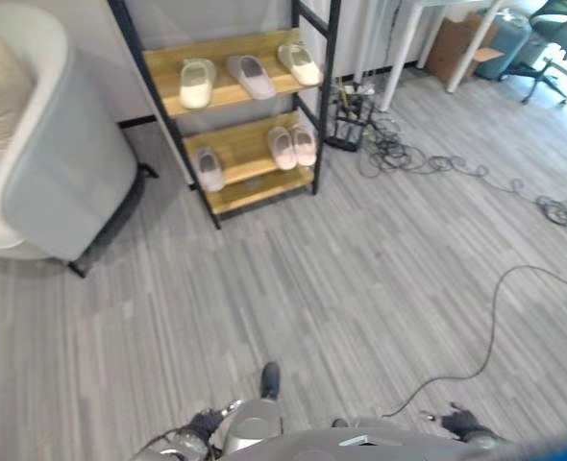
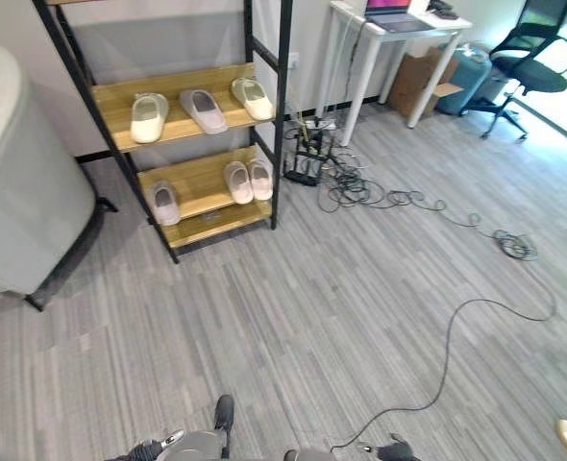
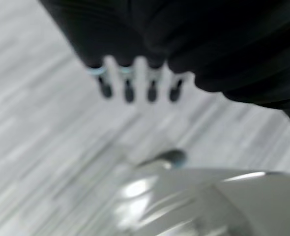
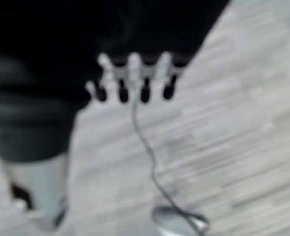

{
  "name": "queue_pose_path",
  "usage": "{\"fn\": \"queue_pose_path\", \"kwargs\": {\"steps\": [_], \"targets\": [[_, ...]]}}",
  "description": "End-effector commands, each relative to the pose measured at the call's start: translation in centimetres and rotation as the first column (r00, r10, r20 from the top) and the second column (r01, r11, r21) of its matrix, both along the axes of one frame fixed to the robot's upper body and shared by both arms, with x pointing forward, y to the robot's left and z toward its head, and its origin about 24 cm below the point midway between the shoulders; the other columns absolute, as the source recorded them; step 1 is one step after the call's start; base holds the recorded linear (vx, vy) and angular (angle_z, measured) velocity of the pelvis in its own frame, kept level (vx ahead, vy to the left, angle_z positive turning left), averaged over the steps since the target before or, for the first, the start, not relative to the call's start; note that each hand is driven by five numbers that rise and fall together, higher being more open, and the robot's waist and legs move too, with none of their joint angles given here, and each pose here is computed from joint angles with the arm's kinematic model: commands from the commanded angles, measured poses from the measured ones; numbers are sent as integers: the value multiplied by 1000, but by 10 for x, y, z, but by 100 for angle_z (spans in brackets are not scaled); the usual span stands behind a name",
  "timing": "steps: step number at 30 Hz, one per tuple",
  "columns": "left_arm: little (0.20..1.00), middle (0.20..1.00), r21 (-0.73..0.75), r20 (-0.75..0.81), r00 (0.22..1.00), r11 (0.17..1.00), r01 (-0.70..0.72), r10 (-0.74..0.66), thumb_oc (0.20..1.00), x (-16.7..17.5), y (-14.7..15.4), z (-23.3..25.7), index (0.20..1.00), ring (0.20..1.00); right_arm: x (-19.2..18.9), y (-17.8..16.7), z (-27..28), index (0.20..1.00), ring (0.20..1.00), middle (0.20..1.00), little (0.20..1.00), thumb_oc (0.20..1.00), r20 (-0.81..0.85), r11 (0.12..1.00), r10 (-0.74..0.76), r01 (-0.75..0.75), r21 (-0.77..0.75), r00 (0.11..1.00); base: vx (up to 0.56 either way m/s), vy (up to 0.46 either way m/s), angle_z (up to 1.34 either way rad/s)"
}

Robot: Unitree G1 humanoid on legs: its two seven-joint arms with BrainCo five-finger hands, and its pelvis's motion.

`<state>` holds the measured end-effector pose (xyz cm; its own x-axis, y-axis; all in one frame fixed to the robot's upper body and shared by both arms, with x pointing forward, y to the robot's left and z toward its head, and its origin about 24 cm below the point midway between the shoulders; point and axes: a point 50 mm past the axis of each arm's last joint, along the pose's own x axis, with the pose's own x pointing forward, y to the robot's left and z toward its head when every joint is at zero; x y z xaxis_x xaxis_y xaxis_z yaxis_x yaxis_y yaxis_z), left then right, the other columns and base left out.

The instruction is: Arrange the slippers neatly on the shoe rack.

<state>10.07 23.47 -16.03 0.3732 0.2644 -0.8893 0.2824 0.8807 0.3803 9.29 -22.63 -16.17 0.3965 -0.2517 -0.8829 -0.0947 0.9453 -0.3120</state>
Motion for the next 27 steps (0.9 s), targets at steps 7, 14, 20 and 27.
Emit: {"fn": "queue_pose_path", "kwargs": {"steps": [7, 14, 20, 27], "targets": [[1000, 1000, 20, 236, 965, 993, 113, -114, 1000, 61, -5, 22, 1000, 1000, 33, -36, 23, 1000, 1000, 1000, 1000, 1000, 132, 992, 78, -64, -105, 988, 524, -48, 44], [1000, 1000, 3, 42, 994, 995, 97, -97, 1000, 12, -7, 2, 1000, 1000, -6, -39, 9, 1000, 1000, 1000, 1000, 1000, -33, 993, 53, -56, -104, 998, 350, -245, 82], [1000, 1000, 61, -18, 1000, 998, 23, -22, 1000, -8, 3, -1, 1000, 1000, 8, -48, 15, 1000, 1000, 1000, 1000, 1000, 9, 988, 14, -13, -151, 1000, 309, -236, 41], [1000, 1000, 79, -67, 998, 997, 28, -23, 1000, -19, 7, -2, 1000, 1000, 34, -27, 17, 1000, 1000, 1000, 1000, 1000, 65, 979, 145, -133, -158, 987, 304, 256, -1]]}}
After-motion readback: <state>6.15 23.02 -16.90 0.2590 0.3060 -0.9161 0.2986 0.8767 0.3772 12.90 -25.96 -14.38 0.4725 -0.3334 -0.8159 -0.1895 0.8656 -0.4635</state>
